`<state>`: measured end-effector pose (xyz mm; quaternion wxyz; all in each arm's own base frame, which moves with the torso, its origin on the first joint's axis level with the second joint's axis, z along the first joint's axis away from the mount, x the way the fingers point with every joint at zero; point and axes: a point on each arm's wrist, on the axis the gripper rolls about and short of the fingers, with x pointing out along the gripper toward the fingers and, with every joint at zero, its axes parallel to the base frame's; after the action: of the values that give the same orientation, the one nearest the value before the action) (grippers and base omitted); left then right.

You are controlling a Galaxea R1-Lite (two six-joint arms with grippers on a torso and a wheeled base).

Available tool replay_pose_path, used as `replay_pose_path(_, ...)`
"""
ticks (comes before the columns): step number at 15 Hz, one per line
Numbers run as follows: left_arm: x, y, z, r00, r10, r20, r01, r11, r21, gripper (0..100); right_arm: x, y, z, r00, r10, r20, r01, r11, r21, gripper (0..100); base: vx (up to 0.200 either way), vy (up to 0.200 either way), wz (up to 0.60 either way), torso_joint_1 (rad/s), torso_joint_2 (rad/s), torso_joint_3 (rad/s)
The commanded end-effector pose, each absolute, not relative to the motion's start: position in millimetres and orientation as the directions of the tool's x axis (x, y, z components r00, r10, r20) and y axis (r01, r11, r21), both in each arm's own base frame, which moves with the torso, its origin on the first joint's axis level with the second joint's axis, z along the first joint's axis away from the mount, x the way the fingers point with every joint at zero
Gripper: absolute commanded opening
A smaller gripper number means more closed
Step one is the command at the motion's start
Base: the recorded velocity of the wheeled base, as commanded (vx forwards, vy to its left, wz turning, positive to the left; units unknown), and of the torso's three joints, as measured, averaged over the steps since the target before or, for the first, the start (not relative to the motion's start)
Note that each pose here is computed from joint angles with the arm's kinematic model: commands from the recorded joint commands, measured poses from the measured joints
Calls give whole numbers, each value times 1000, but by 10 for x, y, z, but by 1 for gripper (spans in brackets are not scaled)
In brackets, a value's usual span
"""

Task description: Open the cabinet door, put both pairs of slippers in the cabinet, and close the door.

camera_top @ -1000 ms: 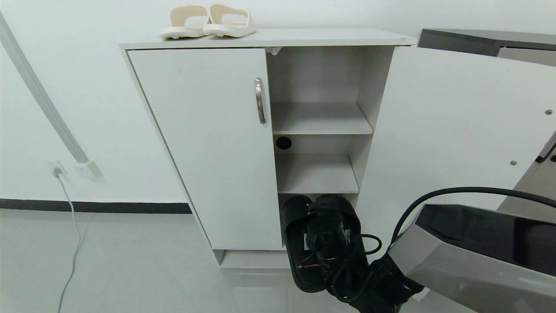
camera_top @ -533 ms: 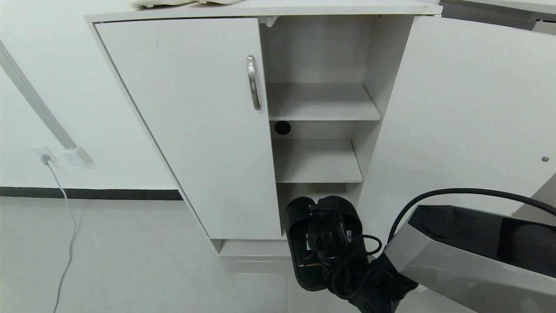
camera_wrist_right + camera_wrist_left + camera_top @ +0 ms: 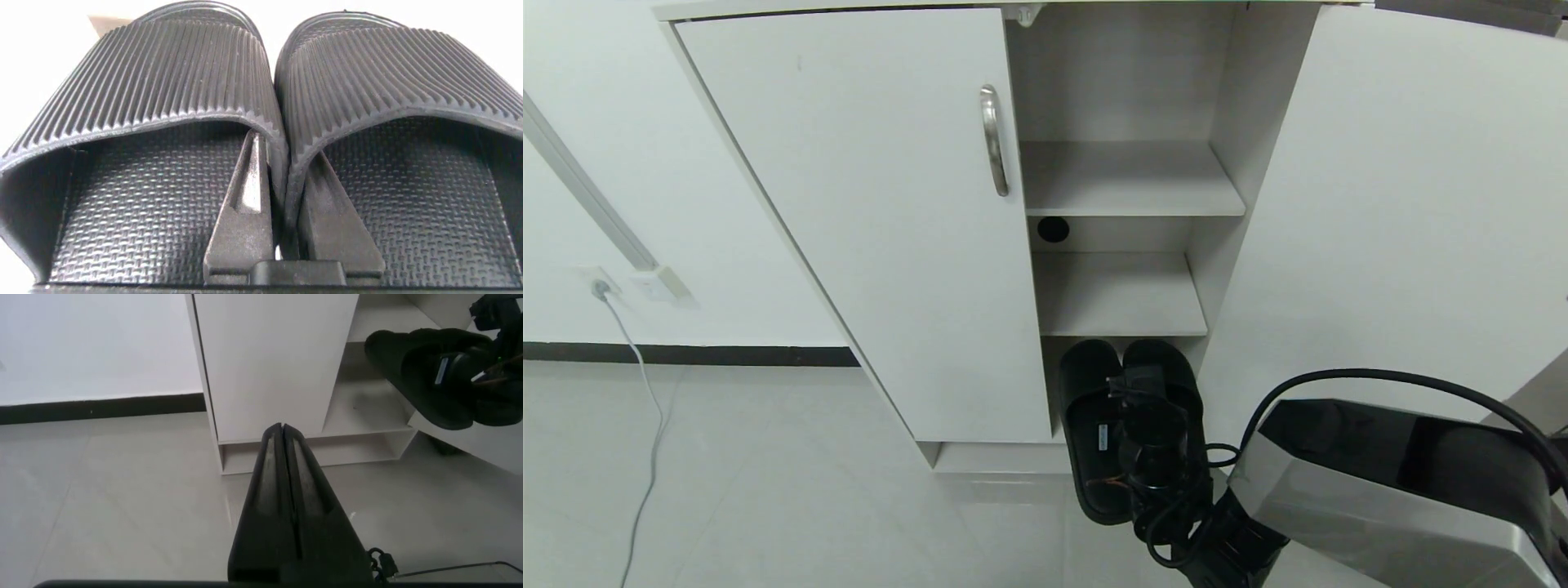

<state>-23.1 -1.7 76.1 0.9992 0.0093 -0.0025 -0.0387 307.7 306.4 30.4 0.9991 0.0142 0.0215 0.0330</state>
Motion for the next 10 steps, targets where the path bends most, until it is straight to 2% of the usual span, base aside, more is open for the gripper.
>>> replay_pose_path(1,-230,-17,761,997,-77,3,77,997,19,0,3088,3059,250,997,63,-48,-62,998,22,0,0,0,0,0,0,0)
replay_pose_path(5,-230,-17,761,997,-77,3,77,997,17,0,3097,3049,261,997,59,-44,-58,998,23,0,0,0,0,0,0,0)
replay_pose_path(10,-230,-17,761,997,-77,3,77,997,17,0,3108,3042,329,998,56,-22,-56,998,36,0,200,0,0,0,6,2)
